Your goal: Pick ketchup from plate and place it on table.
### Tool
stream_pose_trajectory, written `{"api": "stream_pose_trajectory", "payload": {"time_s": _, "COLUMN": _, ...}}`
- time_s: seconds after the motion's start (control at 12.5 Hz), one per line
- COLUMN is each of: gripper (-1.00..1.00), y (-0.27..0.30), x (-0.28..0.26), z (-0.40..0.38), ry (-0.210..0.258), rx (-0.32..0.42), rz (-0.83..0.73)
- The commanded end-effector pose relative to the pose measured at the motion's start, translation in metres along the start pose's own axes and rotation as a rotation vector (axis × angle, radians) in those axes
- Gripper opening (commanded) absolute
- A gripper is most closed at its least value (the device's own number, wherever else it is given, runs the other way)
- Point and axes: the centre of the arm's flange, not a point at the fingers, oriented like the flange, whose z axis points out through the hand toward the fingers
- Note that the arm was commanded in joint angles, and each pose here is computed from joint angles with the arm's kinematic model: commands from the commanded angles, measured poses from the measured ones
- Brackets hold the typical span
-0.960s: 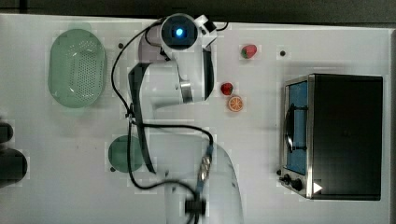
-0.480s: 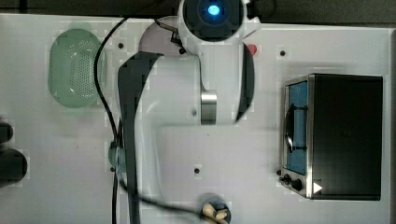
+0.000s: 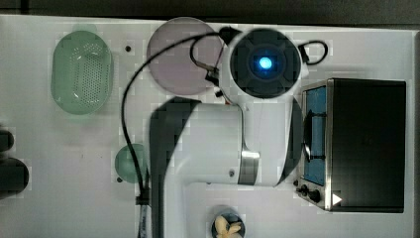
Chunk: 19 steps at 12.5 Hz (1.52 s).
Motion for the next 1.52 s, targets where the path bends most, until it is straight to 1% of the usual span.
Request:
{"api": "stream_pose_trajectory", "payload": {"time_s": 0.08, "gripper": 0.24, "y": 0.026, "x": -0.021, "z": 0.062, "ry": -0.11, "rx": -0.014, "rz": 0.048}}
{"api": "stream_pose_trajectory", "payload": {"time_s": 0.16, "gripper": 0.24, "y": 0.033, "x": -0.029, "z": 0.076, "ry": -0.117, "rx": -0.015, "rz": 0.057}}
{"api": "stream_pose_trajectory", "payload": {"time_s": 0.24, "gripper": 0.24, "y": 0.037, "x": -0.035, "z": 0.09, "ry": -0.109, "rx": -0.013, "rz": 0.065}}
{"api": "stream_pose_trajectory", "payload": {"time_s": 0.4, "gripper": 0.24, "y": 0.036, "x": -0.048, "z": 0.12, "ry": -0.076, "rx": -0.007, "rz": 0.112}}
{"api": "stream_pose_trajectory", "payload": {"time_s": 0.48, "gripper": 0.24, "y": 0.034, "x": -0.06, "z": 0.137, "ry": -0.079, "rx": -0.009, "rz": 0.141}}
{"api": "stream_pose_trajectory", "payload": {"time_s": 0.64, "gripper": 0.24, "y": 0.026, "x": -0.085, "z": 0.171, "ry": -0.101, "rx": -0.019, "rz": 0.214}}
{"api": "stream_pose_trajectory", "payload": {"time_s": 0.72, "gripper": 0.24, "y": 0.019, "x": -0.093, "z": 0.185, "ry": -0.103, "rx": -0.019, "rz": 0.236}}
{"api": "stream_pose_trajectory", "payload": {"time_s": 0.88, "gripper": 0.24, "y": 0.005, "x": -0.098, "z": 0.207, "ry": -0.071, "rx": 0.0, "rz": 0.249}}
{"api": "stream_pose_trajectory", "payload": {"time_s": 1.04, "gripper": 0.24, "y": 0.002, "x": -0.099, "z": 0.228, "ry": -0.061, "rx": 0.012, "rz": 0.245}}
{"api": "stream_pose_trajectory", "payload": {"time_s": 1.12, "gripper": 0.3, "y": 0.001, "x": -0.098, "z": 0.235, "ry": -0.053, "rx": 0.017, "rz": 0.246}}
{"api": "stream_pose_trajectory", "payload": {"time_s": 1.2, "gripper": 0.49, "y": 0.004, "x": -0.099, "z": 0.243, "ry": -0.055, "rx": 0.018, "rz": 0.251}}
{"api": "stream_pose_trajectory", "payload": {"time_s": 1.28, "gripper": 0.69, "y": 0.005, "x": -0.103, "z": 0.251, "ry": -0.071, "rx": 0.011, "rz": 0.252}}
{"api": "stream_pose_trajectory", "payload": {"time_s": 1.36, "gripper": 0.91, "y": 0.001, "x": -0.103, "z": 0.253, "ry": -0.063, "rx": 0.017, "rz": 0.245}}
{"api": "stream_pose_trajectory", "payload": {"time_s": 1.44, "gripper": 1.0, "y": 0.0, "x": -0.103, "z": 0.25, "ry": -0.058, "rx": 0.02, "rz": 0.242}}
{"api": "stream_pose_trajectory", "payload": {"time_s": 1.52, "gripper": 1.0, "y": -0.002, "x": -0.101, "z": 0.244, "ry": -0.046, "rx": 0.024, "rz": 0.24}}
